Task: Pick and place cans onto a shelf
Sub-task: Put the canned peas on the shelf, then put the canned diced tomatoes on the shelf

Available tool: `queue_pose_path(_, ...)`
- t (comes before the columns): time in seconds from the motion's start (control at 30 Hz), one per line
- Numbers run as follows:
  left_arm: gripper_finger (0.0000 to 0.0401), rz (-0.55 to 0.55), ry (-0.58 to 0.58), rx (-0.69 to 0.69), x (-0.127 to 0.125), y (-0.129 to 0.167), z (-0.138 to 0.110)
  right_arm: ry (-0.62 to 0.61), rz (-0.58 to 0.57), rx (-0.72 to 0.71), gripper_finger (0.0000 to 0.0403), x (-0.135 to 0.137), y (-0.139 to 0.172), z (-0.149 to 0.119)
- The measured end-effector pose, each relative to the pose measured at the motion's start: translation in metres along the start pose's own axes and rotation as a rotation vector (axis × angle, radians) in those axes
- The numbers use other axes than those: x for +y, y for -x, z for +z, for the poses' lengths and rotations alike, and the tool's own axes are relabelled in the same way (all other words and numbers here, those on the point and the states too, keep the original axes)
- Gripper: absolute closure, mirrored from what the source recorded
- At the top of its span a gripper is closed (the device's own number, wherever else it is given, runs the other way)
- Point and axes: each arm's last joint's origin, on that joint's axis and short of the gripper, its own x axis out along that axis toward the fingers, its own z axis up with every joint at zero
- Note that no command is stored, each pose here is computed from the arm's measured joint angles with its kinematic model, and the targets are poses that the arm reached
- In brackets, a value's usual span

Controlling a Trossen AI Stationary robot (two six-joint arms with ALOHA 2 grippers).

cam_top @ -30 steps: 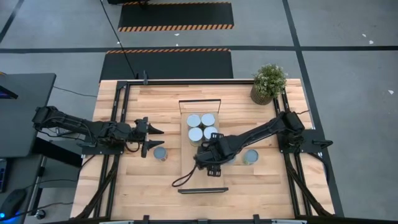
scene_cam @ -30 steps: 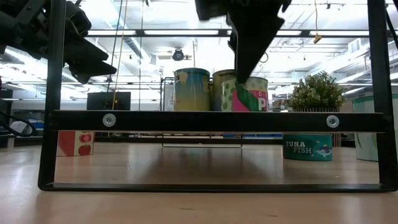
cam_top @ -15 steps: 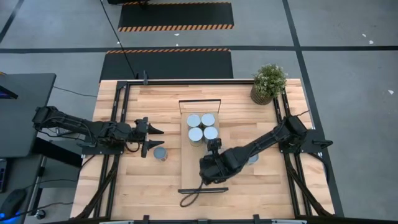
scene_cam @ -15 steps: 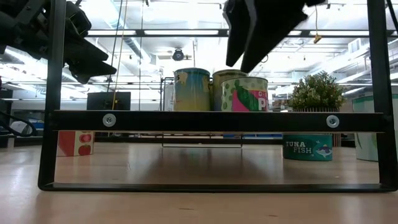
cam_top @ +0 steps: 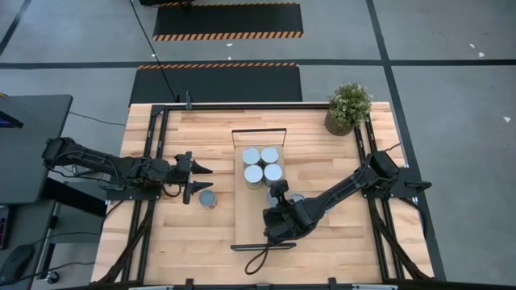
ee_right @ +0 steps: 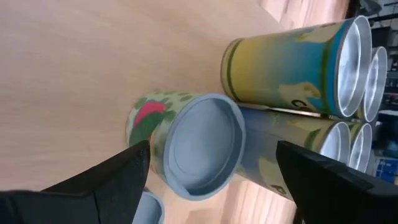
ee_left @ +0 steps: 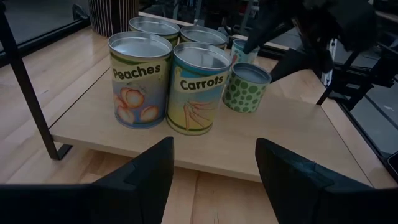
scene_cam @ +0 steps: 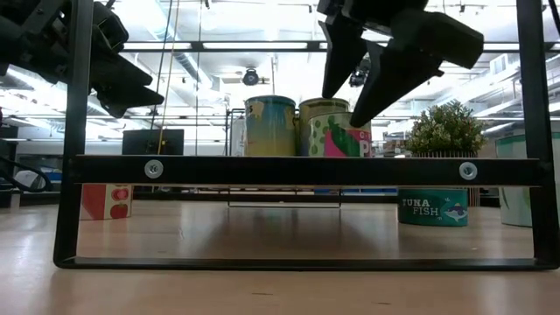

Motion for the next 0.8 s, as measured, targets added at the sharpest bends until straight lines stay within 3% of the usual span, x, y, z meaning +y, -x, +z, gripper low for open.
queue_pose_path(0.4,0.0170,0.000,0.000,0.000,0.000,0.000,0.000,-0.043,-0.059,0.035,0.0047,-0.011,-0.006,-0.002)
queue_pose_path(0.63,0.0170,-0.041,-0.007,0.015,-0.001,0.000,-0.001,-0.169,-0.046,0.041,0.0050,-0.018,0.016,-0.007)
queue_pose_path(0.8,0.0170,-0.109,-0.091,0.087,-0.002,0.000,-0.006,-0.251,-0.040,0.027,0.0055,-0.019,0.033,-0.021)
